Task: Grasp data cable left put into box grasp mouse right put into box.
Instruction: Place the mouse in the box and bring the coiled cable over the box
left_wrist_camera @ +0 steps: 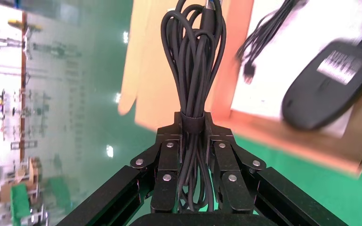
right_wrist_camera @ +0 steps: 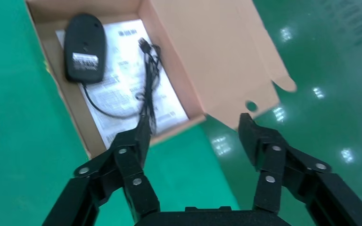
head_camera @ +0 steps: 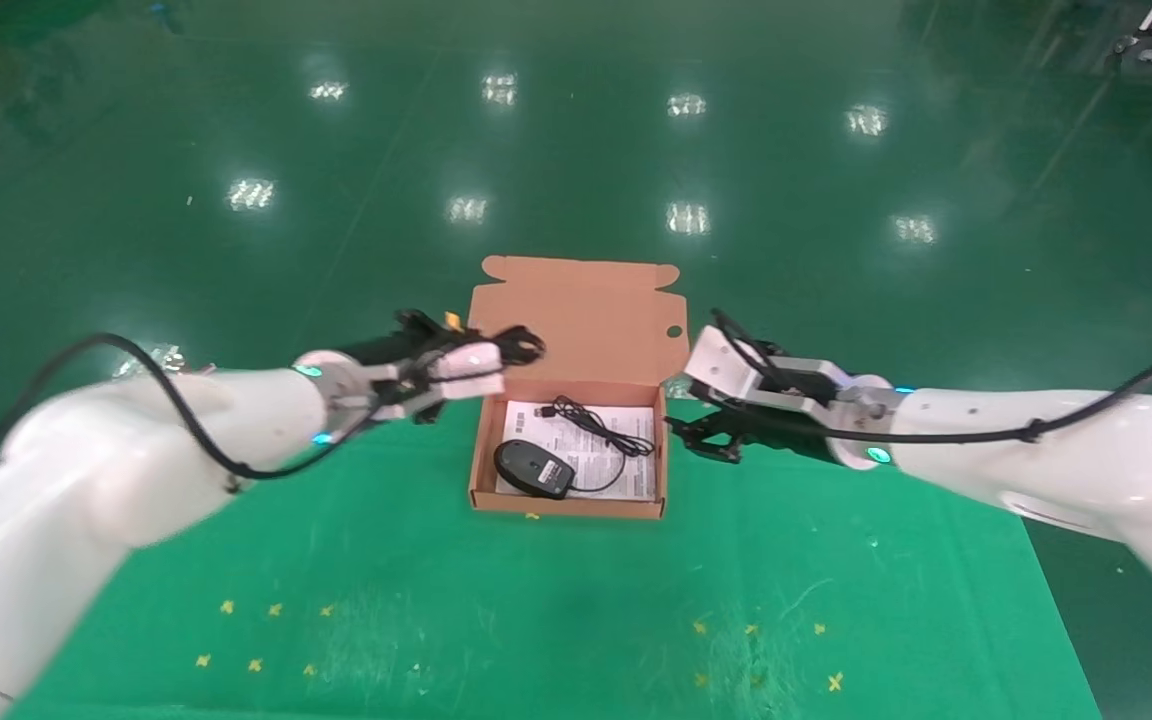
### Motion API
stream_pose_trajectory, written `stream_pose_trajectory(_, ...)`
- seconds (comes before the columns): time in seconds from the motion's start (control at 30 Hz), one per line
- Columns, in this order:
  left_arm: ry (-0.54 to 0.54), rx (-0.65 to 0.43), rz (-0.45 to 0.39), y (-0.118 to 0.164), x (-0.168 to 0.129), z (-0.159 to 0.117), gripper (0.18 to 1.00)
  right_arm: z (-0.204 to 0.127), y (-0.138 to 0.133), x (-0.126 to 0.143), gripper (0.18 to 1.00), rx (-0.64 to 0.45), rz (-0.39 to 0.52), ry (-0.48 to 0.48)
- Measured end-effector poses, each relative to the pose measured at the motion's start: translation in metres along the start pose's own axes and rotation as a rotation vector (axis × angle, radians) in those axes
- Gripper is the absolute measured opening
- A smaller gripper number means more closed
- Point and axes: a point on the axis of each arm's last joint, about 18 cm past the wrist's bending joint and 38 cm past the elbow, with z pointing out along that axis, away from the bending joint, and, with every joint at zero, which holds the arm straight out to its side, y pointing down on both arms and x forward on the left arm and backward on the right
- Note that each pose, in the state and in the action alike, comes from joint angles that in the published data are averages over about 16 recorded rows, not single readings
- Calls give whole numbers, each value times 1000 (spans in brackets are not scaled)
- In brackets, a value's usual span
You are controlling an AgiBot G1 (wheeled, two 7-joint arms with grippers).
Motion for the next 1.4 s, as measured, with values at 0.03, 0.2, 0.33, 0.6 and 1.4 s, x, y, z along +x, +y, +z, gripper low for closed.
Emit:
stream_pose_trajectory(0.03,5,10,2,-4,5,3,260,-4,2,2,660,-3,0,5)
stream_pose_trajectory(0.2,30,54,11,-22,24,16,260,-24,11,11,771,-16,-2,25)
stream_pose_trajectory(0.33,50,84,20,-32,38,23,260,-38,14,18,850,-23,-4,42)
stream_pose_trajectory(0.6,82,134,32,-46,58,28,260,-59,12,29,951,-31,-8,69)
stream_pose_trajectory(1.4,85,160,26,-50,58,27,343,-68,6,35,1000,-37,-23,85)
